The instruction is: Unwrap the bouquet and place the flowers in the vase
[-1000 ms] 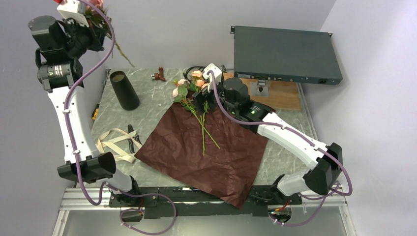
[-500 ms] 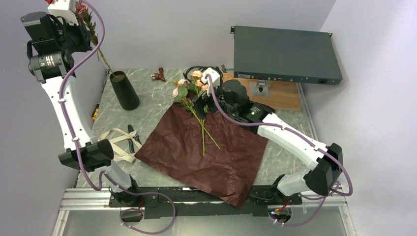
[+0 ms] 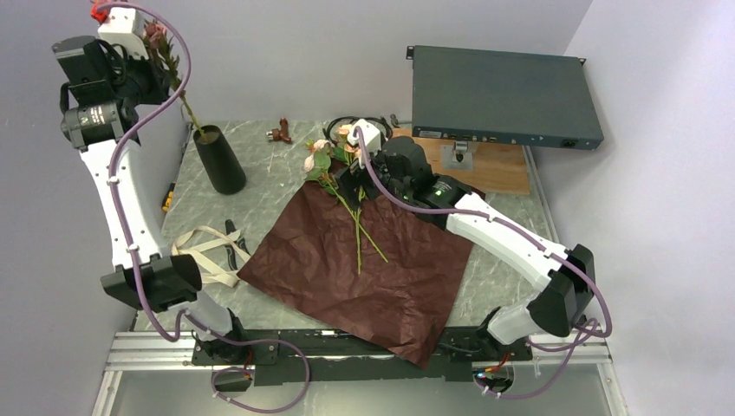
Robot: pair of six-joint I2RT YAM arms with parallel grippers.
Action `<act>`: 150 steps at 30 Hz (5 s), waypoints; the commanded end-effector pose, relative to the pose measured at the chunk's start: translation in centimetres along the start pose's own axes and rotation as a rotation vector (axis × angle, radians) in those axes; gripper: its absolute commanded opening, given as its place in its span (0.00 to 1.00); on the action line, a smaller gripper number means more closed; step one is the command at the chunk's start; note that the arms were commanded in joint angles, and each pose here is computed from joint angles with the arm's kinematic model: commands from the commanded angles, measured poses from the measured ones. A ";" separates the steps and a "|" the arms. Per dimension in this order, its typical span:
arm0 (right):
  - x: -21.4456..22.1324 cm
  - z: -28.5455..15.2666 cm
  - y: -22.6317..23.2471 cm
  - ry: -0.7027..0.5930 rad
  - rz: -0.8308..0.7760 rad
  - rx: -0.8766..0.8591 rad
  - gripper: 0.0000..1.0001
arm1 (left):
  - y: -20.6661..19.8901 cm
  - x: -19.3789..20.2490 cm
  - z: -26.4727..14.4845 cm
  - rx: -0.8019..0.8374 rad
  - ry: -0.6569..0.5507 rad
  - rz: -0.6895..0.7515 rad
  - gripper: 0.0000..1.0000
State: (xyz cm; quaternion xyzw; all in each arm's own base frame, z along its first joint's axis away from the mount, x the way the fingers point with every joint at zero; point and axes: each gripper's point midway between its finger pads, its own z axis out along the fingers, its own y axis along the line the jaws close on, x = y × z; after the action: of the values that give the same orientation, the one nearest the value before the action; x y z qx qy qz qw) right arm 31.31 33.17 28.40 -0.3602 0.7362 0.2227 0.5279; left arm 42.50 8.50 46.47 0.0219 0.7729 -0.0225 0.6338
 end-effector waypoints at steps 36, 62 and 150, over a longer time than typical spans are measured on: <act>4.4 2.3 -5.6 0.202 0.230 0.078 0.98 | 0.6 10.0 3.8 0.045 0.253 -0.191 0.69; 12.2 8.0 -6.2 0.424 0.443 0.256 0.66 | -8.8 8.5 -3.1 0.320 0.150 -0.045 0.92; -3.3 4.6 -5.8 -0.131 0.537 -0.017 0.00 | -16.5 6.2 -3.6 0.740 0.179 -0.272 0.93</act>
State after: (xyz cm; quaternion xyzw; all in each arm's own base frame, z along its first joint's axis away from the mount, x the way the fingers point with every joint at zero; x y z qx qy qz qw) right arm 39.67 32.29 23.31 -0.0802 0.8457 0.3347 0.4078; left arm 37.93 -5.49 38.67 0.1141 0.7934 -0.3157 0.5078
